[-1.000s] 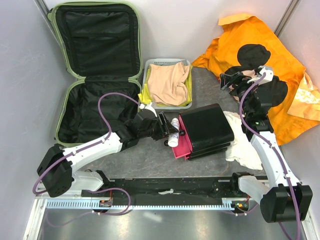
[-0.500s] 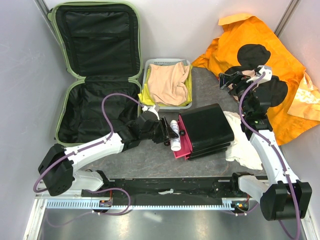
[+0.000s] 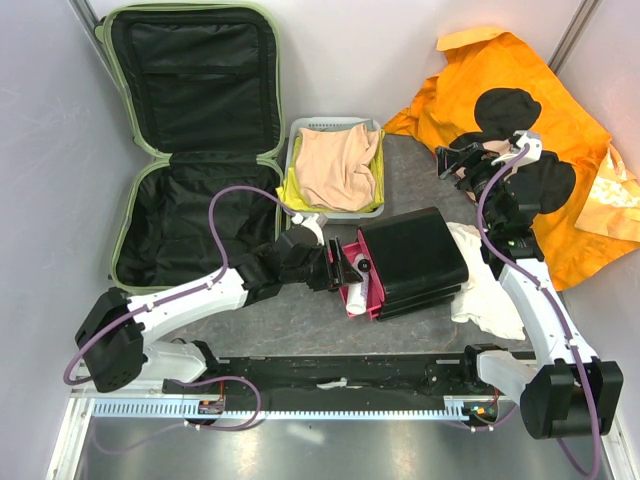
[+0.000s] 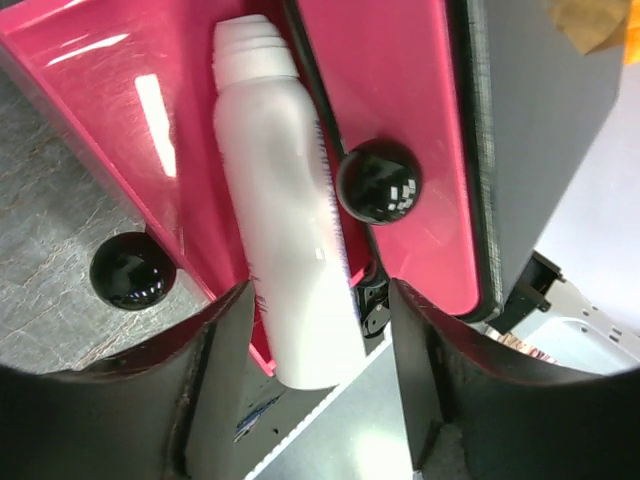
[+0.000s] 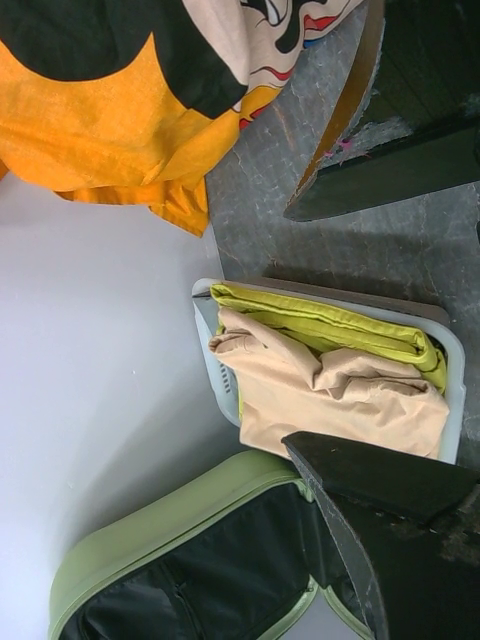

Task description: Open, take out, and arrange the luggage

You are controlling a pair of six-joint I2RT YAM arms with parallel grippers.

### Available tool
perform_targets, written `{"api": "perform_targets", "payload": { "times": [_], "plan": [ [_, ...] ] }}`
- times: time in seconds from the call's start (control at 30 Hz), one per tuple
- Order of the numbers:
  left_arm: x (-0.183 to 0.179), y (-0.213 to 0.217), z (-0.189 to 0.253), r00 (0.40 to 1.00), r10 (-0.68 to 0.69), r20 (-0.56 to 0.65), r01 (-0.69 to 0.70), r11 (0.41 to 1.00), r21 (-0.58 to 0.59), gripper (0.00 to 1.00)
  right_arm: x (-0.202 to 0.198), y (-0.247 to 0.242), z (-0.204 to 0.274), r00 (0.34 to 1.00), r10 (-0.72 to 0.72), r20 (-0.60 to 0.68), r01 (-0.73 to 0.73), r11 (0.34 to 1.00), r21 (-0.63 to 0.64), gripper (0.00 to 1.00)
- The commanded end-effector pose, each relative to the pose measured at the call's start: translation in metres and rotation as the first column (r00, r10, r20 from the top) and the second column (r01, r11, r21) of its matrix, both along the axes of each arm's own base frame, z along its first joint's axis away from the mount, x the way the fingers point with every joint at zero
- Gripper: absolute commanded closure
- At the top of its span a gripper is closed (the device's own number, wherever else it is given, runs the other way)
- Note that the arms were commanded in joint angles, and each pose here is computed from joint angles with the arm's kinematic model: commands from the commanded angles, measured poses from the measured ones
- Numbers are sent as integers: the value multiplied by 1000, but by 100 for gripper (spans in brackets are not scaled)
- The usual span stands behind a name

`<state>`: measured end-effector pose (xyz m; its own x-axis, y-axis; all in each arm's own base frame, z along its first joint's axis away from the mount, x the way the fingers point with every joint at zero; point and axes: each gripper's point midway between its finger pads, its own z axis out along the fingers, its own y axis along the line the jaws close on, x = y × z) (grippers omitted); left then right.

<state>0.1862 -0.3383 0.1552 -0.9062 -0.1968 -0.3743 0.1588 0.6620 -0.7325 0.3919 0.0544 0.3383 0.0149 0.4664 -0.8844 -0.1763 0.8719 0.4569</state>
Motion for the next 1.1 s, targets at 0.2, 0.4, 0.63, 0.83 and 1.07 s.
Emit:
{"api": "perform_targets", "payload": {
  "times": [0.2, 0.4, 0.63, 0.83, 1.07],
  "plan": [
    [12, 12, 41, 977, -8, 215, 7, 1000, 6, 39, 0, 5, 8, 999, 23, 41, -23, 1000, 10, 6],
    [-12, 0, 39, 969, -138, 206, 143, 990, -9, 53, 2, 6, 7, 999, 30, 40, -31, 999, 22, 6],
    [-46, 7, 30, 968, -179, 177, 187, 982, -25, 54, 1, 6, 7, 999, 29, 41, -30, 999, 24, 6],
    [-69, 10, 30, 947, -240, 212, 257, 965, -56, 57, 3, 9, 5, 998, 41, 39, -43, 998, 39, 6],
    [-85, -24, 28, 909, -350, 228, 374, 925, -72, 59, 5, 12, 4, 997, 60, 44, -62, 996, 56, 7]
  ]
}}
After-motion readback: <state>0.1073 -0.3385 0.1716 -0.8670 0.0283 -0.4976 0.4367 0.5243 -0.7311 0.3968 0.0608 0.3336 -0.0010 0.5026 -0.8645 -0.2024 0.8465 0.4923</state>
